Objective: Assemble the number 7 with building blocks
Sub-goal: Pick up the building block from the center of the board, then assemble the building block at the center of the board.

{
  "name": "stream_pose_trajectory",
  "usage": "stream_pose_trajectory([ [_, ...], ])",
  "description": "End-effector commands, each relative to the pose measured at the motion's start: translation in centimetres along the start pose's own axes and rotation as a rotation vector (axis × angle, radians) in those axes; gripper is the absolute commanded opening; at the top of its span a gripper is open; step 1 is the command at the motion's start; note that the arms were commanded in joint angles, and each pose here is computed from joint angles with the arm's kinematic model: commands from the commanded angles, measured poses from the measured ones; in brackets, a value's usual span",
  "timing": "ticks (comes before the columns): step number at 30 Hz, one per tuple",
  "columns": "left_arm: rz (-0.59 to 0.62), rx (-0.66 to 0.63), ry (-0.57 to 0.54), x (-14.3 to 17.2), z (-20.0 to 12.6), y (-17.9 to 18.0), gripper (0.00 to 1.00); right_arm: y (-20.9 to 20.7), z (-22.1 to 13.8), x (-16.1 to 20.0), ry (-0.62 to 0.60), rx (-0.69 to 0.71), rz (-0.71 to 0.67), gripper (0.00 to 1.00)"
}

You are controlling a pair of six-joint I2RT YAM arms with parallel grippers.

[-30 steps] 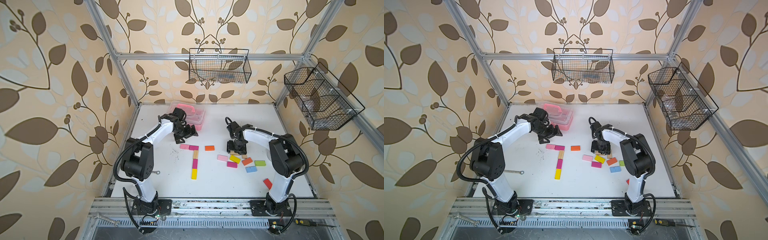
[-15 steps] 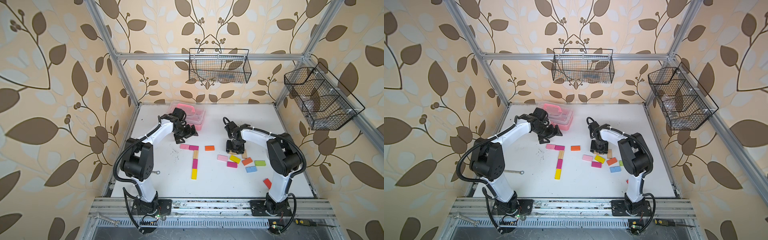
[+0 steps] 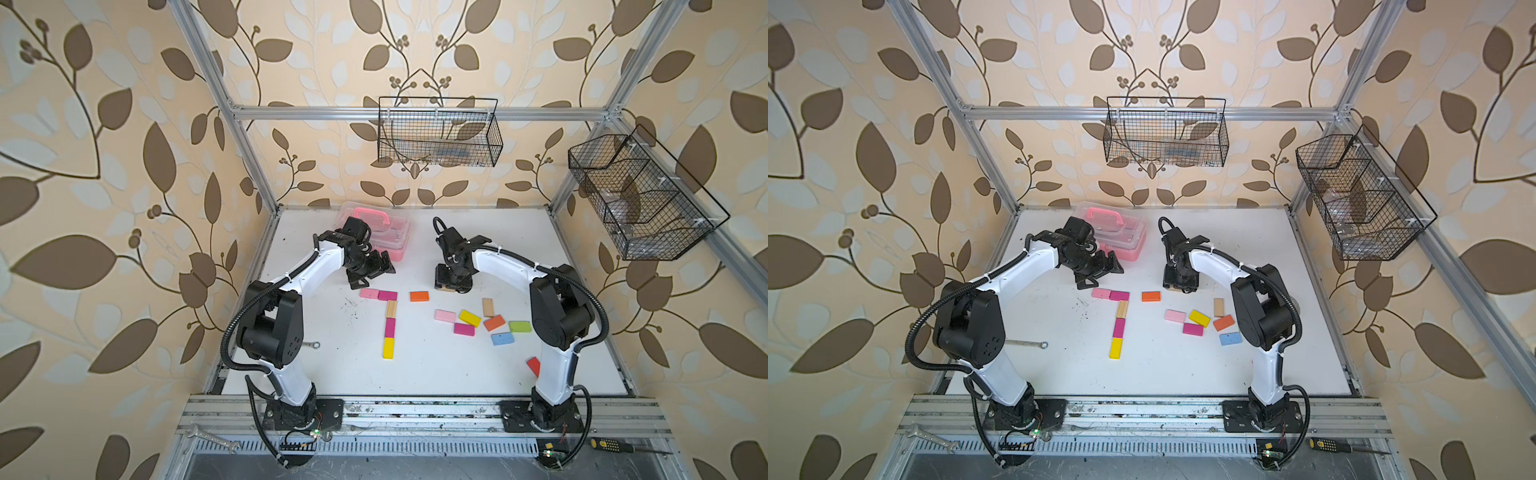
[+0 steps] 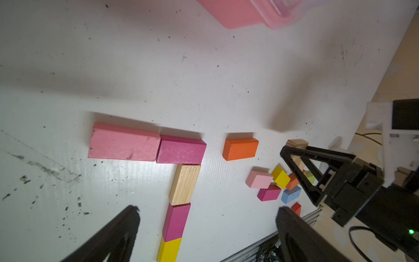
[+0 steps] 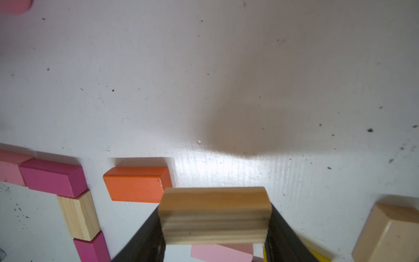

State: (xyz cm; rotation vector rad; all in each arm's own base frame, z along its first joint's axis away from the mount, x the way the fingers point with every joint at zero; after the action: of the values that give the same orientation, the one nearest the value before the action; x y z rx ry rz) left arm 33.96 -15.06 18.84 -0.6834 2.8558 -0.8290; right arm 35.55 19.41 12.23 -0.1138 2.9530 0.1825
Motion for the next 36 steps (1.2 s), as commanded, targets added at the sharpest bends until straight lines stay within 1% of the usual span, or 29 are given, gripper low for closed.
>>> stream_pose_trajectory([
  [1, 0.006, 0.013, -0.030, 0.7, -1.8, -0.1, 0.97, 0.9, 1.2, 0.2, 0.043, -0.019, -0.014, 0.57],
  [8, 0.011, 0.002, -0.039, 1.1, -2.3, 0.3, 0.97, 0.7, 2.1, 0.9, 0.068, -0.007, -0.024, 0.57],
  [12, 0.008, 0.002, -0.038, 1.2, -2.3, 0.5, 0.97, 0.5, 2.4, 1.2, 0.075, 0.000, -0.025, 0.59],
  [23, 0.009, 0.007, -0.038, 1.1, -2.2, 0.3, 0.97, -0.5, 2.6, 1.5, 0.092, 0.003, 0.002, 0.77],
  [31, 0.006, 0.009, -0.038, 0.9, -2.1, 0.1, 0.97, -0.7, 2.8, 1.4, 0.095, -0.044, 0.032, 0.77],
  [36, 0.003, 0.007, -0.038, 1.0, -2.1, 0.3, 0.97, -0.8, 2.1, 1.5, 0.086, -0.087, 0.064, 0.79],
])
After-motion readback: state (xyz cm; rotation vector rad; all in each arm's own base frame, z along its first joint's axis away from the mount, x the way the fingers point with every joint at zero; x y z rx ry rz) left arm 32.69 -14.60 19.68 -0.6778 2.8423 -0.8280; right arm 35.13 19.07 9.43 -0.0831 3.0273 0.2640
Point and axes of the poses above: each gripper's point midway between its finger pads, its own z axis out along the fingers, its own y axis along the line the jaws close on, x = y × z, the point moved 7 cm from there along -z, back along the fingers, and after that the axes turned 12 degrees about -z, right-handed, at the moved point
